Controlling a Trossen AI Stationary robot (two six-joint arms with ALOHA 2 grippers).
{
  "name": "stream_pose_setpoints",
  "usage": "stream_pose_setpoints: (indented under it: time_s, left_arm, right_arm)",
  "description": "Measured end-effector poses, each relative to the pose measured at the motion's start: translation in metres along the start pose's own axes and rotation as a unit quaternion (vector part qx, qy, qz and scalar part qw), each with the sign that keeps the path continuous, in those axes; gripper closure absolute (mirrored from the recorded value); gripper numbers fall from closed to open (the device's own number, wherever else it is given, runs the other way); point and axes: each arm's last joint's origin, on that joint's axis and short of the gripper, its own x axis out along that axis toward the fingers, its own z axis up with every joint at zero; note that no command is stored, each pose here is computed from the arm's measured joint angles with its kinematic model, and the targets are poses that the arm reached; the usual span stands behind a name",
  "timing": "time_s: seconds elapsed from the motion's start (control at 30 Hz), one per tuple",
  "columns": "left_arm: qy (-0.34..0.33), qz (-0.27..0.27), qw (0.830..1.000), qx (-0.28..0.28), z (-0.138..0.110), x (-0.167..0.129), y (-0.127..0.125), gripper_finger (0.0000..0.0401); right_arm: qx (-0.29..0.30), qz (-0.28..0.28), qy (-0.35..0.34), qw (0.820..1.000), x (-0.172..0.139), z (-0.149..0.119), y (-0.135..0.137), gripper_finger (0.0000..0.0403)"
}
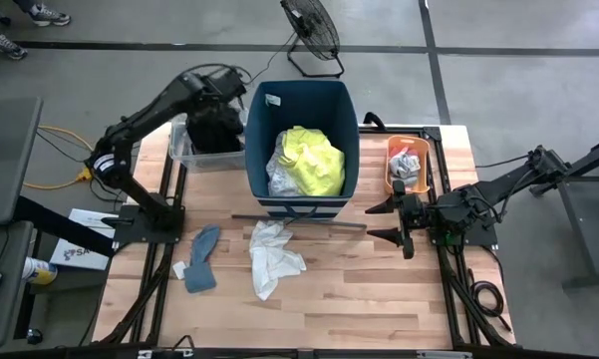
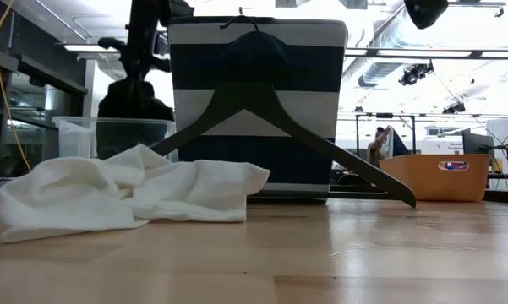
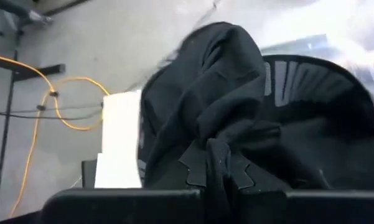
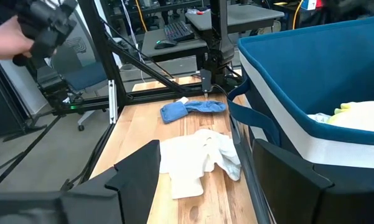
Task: Pick & Place Cloths
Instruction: Put the black boxer into the transparent container
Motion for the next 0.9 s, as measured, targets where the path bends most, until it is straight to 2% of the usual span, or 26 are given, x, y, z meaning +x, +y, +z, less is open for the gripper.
stream_pose_setpoints:
  time_s: [0.27,0.5,0.9]
  left_arm:
    - [0.085,-0.031,0.996,0.017,-0.02,0.021,-0.01,0.0401]
    - [0.097,-0.034,0.995,0.017,-0.027,0.034,-0.015,0.0401]
    - [0.153,-0.072,0.986,-0.012,-0.029,0.085,-0.003,0.0401]
  right_arm:
    - [0.0,0.0,0.0,1.0,0.0,0.0,0.0,0.0156]
    - [0.0,0.0,0.0,1.0,0.0,0.0,0.0,0.0156]
    - [0.0,0.0,0.0,1.0,0.0,0.0,0.0,0.0156]
